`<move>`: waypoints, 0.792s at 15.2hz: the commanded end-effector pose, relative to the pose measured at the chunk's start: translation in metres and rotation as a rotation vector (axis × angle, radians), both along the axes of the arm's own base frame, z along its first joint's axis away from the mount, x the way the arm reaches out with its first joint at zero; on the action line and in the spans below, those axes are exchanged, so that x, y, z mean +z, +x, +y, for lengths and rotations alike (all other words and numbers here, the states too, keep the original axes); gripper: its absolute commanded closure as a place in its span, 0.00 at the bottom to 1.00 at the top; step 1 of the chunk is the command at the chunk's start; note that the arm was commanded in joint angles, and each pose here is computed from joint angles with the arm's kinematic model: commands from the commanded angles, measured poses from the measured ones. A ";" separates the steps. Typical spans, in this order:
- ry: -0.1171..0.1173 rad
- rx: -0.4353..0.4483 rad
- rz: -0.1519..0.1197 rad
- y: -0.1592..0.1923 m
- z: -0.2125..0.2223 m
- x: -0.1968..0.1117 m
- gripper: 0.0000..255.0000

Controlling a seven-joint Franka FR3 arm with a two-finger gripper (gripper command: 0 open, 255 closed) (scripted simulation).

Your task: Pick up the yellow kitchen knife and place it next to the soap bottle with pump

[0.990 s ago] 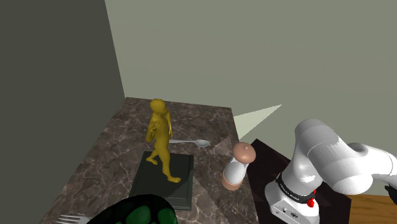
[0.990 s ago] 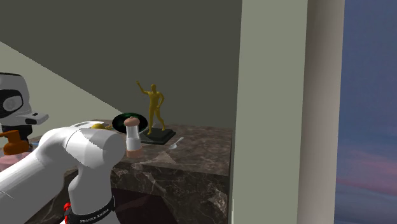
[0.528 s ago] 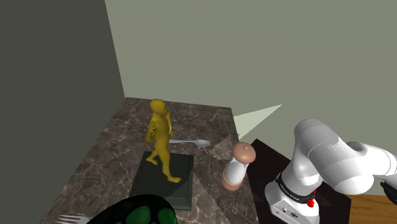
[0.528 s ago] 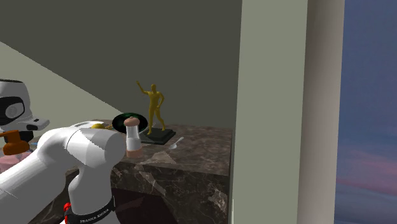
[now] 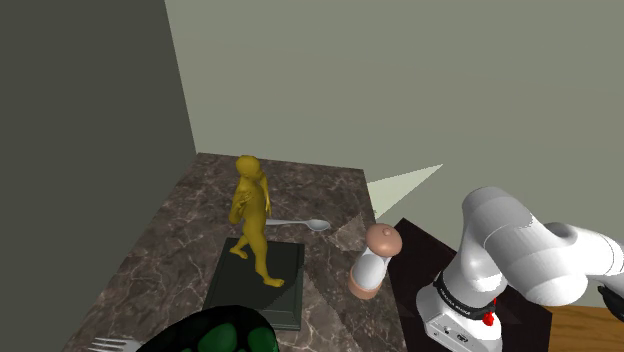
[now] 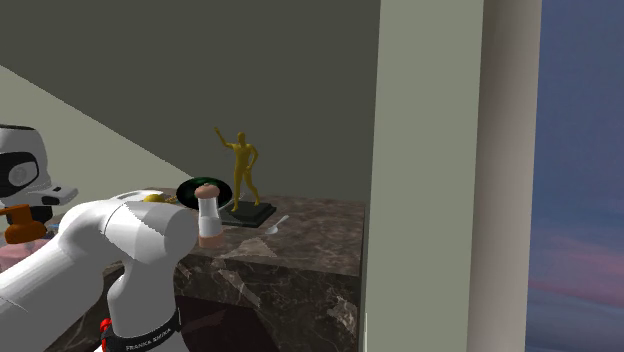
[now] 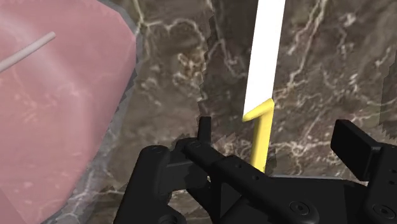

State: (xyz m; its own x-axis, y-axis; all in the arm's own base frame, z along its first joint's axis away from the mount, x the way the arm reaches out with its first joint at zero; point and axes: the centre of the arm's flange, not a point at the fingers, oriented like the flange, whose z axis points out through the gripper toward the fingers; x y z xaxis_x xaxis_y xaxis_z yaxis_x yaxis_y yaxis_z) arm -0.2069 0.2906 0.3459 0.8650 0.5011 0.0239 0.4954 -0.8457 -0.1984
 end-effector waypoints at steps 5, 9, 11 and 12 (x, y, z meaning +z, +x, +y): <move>0.000 0.000 0.000 0.003 -0.007 0.039 0.00; 0.000 0.000 0.000 0.004 -0.009 0.049 0.00; 0.000 0.000 0.000 0.004 -0.009 0.049 0.00; 0.000 0.000 0.000 0.004 -0.009 0.049 0.00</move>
